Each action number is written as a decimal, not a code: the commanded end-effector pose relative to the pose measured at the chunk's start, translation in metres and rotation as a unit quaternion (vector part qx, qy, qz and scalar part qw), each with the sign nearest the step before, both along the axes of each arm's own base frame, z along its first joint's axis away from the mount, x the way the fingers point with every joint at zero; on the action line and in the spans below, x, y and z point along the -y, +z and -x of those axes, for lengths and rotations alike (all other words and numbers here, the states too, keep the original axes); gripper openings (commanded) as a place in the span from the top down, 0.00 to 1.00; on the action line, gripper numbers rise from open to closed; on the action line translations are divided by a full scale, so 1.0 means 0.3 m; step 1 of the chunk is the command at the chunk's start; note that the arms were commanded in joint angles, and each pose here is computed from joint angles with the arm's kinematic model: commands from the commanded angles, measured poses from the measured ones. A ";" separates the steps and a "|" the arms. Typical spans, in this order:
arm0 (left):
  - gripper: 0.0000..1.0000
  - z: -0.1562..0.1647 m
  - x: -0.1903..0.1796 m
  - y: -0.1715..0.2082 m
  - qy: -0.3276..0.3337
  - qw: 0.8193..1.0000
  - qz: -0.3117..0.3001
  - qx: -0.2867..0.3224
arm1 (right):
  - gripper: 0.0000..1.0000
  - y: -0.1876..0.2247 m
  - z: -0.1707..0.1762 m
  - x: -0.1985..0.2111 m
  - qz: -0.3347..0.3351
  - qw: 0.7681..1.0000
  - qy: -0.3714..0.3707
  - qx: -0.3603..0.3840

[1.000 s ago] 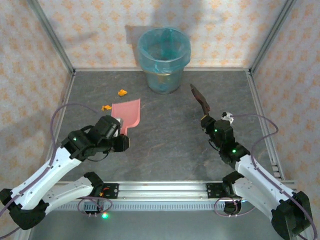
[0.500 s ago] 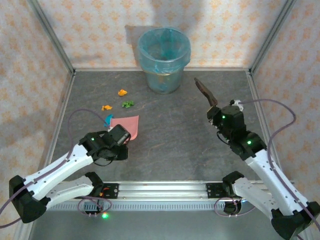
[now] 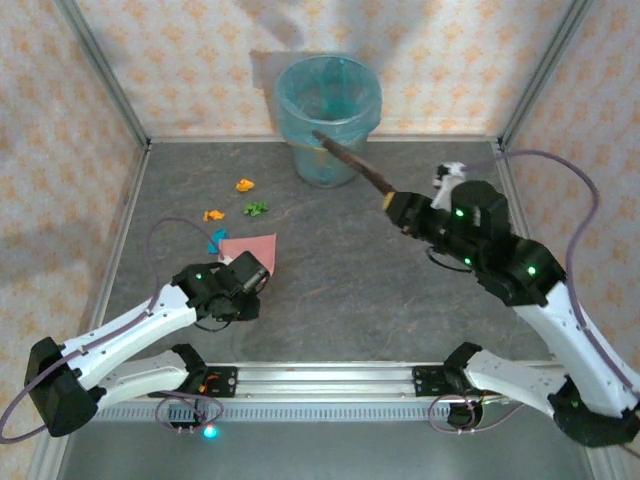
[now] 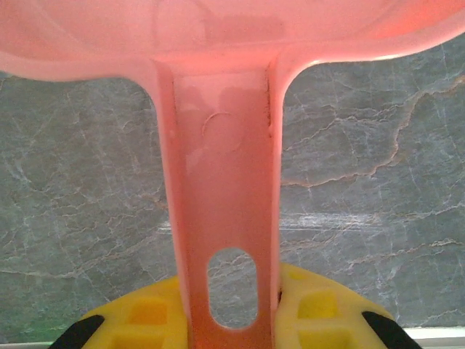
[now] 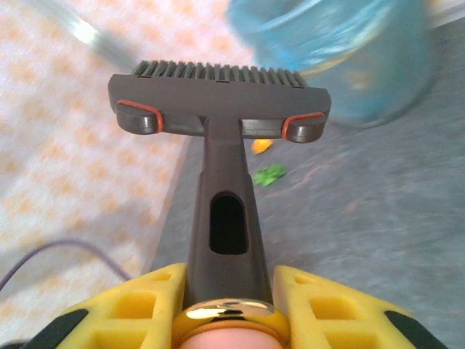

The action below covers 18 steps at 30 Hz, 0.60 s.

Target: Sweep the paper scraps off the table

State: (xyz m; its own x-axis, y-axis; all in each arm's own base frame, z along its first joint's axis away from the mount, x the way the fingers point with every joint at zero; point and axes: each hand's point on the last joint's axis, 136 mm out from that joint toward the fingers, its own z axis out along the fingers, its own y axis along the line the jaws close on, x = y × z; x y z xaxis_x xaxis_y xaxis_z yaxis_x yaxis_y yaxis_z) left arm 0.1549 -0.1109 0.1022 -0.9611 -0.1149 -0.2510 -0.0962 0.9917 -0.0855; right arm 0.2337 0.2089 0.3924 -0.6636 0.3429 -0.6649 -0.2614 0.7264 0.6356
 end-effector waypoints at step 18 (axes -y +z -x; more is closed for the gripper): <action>1.00 0.131 -0.177 -0.020 0.089 0.992 -0.081 -0.031 | 1.00 -0.337 -0.377 -0.711 0.130 0.985 0.110 -0.004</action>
